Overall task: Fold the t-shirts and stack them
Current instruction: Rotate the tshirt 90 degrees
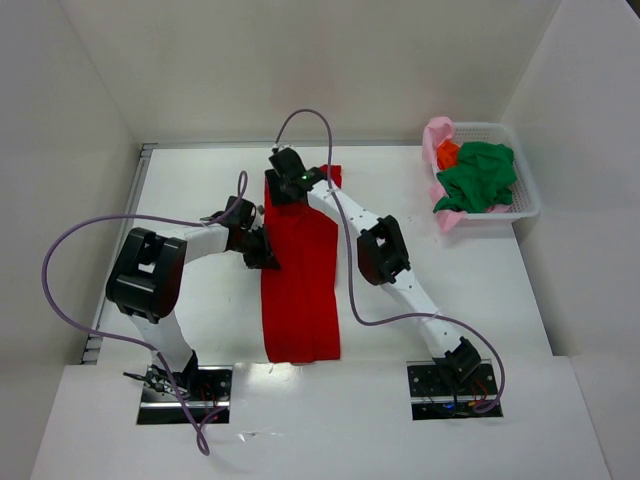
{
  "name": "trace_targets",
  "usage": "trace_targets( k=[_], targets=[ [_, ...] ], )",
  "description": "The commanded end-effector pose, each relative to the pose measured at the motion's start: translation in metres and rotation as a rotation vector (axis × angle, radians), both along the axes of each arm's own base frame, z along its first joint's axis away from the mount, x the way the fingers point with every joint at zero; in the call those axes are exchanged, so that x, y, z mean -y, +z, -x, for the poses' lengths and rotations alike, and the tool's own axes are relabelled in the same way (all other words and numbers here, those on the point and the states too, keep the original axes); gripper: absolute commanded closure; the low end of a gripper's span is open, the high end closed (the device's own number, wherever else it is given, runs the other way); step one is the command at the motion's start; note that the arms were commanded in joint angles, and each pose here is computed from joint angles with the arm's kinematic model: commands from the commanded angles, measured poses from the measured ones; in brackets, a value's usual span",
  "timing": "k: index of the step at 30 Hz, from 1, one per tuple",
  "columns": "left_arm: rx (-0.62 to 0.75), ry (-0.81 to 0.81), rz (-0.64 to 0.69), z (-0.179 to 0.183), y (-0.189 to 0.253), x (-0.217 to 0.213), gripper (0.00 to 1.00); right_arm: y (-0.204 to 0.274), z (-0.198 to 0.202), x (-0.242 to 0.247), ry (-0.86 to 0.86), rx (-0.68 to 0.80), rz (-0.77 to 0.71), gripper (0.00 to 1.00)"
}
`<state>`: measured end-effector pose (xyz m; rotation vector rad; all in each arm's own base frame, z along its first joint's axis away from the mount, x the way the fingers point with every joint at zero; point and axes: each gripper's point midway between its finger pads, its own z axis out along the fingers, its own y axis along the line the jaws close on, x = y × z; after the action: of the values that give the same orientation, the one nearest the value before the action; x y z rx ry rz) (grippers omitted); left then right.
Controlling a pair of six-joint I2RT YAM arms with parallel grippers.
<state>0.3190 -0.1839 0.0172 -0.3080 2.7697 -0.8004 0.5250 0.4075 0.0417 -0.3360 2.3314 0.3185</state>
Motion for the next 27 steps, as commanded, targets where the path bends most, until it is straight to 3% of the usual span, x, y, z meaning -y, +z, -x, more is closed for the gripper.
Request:
trace_targets(
  k=[1,6,10,21,24,27],
  targets=[
    [-0.007,0.024,-0.01,-0.001,-0.006,-0.003,1.0,0.004,-0.004,-0.006,-0.006,0.028,-0.001,0.38],
    [-0.015,0.041,-0.027,-0.002,-0.01,-0.005,1.0,-0.002,-0.003,-0.005,0.001,0.024,0.011,0.5],
    [-0.028,0.048,-0.027,-0.001,-0.013,-0.005,1.0,0.003,-0.005,-0.004,-0.009,0.035,0.013,0.68],
    [-0.07,0.067,-0.041,0.004,-0.025,-0.008,1.0,0.038,-0.004,0.013,-0.092,0.072,0.014,0.8],
    [-0.07,0.067,-0.041,0.003,-0.028,-0.007,1.0,0.016,0.007,0.026,-0.126,0.036,0.044,0.84],
    [-0.083,0.075,-0.041,0.004,-0.031,-0.007,1.0,0.025,0.017,0.035,-0.15,0.035,0.028,0.86]
  ],
)
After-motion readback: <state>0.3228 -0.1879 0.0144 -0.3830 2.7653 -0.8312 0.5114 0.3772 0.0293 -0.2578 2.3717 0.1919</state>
